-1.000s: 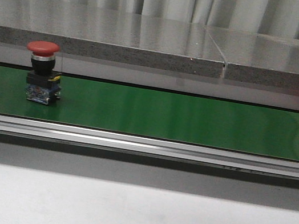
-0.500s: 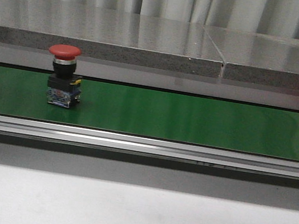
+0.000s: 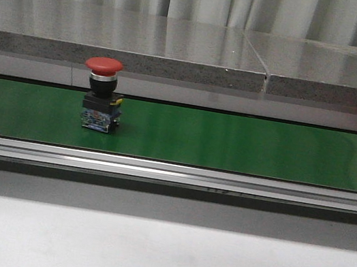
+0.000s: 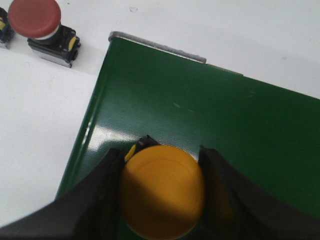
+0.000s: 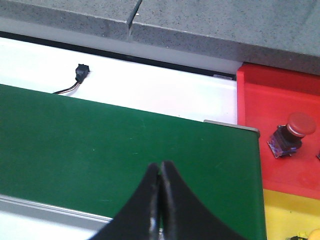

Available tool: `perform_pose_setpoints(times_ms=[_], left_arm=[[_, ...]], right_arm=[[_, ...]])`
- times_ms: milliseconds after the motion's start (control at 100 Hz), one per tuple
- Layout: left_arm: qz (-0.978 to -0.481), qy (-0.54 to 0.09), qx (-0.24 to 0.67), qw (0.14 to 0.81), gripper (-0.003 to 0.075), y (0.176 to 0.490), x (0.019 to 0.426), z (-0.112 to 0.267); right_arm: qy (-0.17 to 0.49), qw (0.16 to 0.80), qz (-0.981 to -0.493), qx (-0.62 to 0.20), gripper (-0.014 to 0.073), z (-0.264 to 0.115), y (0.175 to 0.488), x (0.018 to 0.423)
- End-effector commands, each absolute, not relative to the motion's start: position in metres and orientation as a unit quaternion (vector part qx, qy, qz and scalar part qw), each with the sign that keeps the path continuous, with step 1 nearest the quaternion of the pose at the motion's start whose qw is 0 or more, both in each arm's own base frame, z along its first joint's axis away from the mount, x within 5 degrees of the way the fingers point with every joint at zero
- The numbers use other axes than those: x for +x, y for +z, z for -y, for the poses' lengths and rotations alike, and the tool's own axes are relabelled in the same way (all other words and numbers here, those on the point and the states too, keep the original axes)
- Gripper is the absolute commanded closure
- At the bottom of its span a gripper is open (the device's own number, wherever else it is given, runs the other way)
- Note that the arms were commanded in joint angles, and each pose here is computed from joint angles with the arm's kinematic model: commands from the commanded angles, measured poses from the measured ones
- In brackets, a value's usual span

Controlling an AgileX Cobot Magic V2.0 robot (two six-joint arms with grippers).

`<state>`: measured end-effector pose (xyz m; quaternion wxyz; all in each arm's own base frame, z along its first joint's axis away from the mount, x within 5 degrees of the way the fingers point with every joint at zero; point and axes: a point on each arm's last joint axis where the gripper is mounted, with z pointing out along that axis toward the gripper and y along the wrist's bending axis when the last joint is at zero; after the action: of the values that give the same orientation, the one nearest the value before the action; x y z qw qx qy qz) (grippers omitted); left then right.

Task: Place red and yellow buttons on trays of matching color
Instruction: 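Move the left gripper onto a yellow button and grasp it, then set the yellow button on the green belt and open the left gripper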

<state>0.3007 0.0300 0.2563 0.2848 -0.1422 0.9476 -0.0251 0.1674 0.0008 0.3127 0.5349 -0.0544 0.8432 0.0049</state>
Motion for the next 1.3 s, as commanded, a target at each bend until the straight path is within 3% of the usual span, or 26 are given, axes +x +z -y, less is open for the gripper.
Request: perform_pose_setpoints(times_ms=[0,80,170,240,410,480,930,1290], left_arm=[[-0.932,-0.030,-0.138,0.333,0.0738,0.272,0.306,-0.028],[-0.933,-0.030,-0.138,0.331,0.0727,0.271,0.307,-0.028],[-0.933,-0.030,-0.139,0.330,0.0644,0.271,0.306,-0.028],[-0.935,-0.030,-0.139,0.325,0.0522,0.271,0.306,-0.028],[-0.937,-0.028,-0.133,0.323,0.0106,0.270,0.305,-0.028],[-0.936,-0.028,-0.132,0.326,0.0028,0.273,0.305,-0.028],[-0.900,-0.043,-0.110,0.419,0.0069,0.330,0.322,-0.026],[-0.863,-0.081,-0.034,0.498,0.0069,0.379,0.284,0.018]], right_arm=[[-0.006,0.577,-0.815,-0.049,0.0662,0.001,0.329,0.168],[-0.006,0.577,-0.815,-0.049,0.0662,0.001,0.329,0.168],[-0.006,0.577,-0.815,-0.049,0.0662,0.001,0.329,0.168],[-0.006,0.577,-0.815,-0.049,0.0662,0.001,0.329,0.168],[-0.006,0.577,-0.815,-0.049,0.0662,0.001,0.329,0.168],[-0.006,0.577,-0.815,-0.049,0.0662,0.001,0.329,0.168],[-0.006,0.577,-0.815,-0.049,0.0662,0.001,0.329,0.168],[-0.006,0.577,-0.815,-0.049,0.0662,0.001,0.329,0.168]])
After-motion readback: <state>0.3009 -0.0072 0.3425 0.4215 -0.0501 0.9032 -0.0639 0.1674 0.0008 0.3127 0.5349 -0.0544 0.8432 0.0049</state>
